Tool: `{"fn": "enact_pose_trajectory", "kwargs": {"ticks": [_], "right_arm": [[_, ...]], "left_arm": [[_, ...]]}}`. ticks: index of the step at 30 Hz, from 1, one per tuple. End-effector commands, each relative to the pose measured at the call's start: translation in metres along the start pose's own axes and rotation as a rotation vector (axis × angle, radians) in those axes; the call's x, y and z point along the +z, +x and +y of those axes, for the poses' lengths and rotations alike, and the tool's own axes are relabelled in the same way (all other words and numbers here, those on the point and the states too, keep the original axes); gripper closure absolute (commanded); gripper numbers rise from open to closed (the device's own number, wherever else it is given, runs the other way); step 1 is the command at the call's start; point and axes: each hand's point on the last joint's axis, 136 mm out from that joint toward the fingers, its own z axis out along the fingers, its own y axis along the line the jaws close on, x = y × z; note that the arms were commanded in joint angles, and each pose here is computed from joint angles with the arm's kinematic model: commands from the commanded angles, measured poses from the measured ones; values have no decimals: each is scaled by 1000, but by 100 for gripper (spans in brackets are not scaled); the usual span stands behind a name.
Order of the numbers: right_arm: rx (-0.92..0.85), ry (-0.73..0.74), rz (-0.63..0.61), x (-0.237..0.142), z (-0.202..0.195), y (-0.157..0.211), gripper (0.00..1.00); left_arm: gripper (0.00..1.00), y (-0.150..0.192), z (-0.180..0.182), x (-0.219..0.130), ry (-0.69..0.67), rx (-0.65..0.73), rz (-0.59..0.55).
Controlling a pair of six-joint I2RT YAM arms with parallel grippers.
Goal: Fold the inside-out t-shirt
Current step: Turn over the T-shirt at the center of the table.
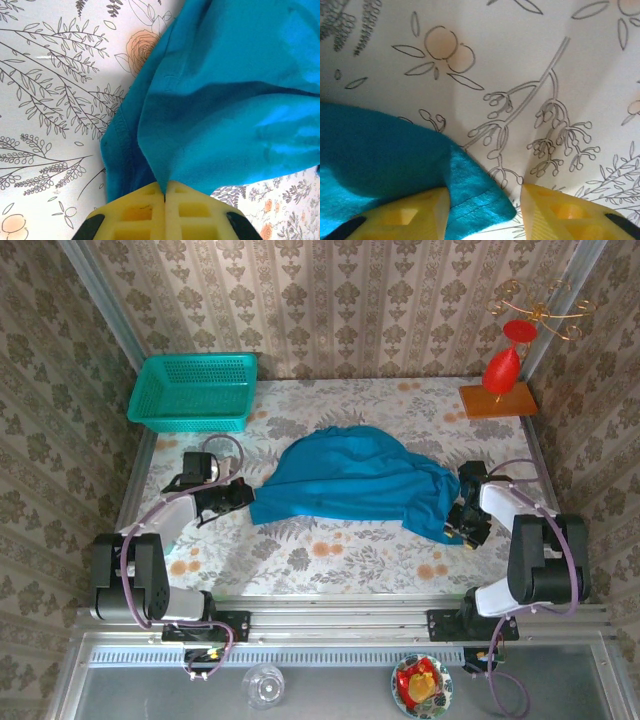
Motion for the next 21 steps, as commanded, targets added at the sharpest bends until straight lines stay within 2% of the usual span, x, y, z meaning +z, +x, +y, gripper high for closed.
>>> {"fn": "enact_pose_trajectory", "kwargs": {"ticks": [1, 6, 9, 12, 14, 16, 21], "right_arm": [[-7, -1, 56, 8, 1, 8, 64], [-1, -4, 15, 3, -2, 4, 87], [0, -29, -43, -14, 0, -5, 100], [11, -96, -174, -53, 7, -26, 100], [16, -156, -298, -96, 13, -46, 100], [26, -213, -455, -154, 14, -69, 100], [84, -330, -904, -346, -6, -113, 100]], "left_arm": [[100, -5, -4, -4, -2, 19, -16], [100, -6, -6, -7, 4, 24, -26], [100, -9, -10, -12, 10, 31, -41], [100, -21, -23, -21, 40, 58, -89], [100, -33, -33, -31, 59, 77, -130], [100, -47, -46, -43, 73, 98, -162], [100, -86, -91, -76, 168, 178, -275]]}}
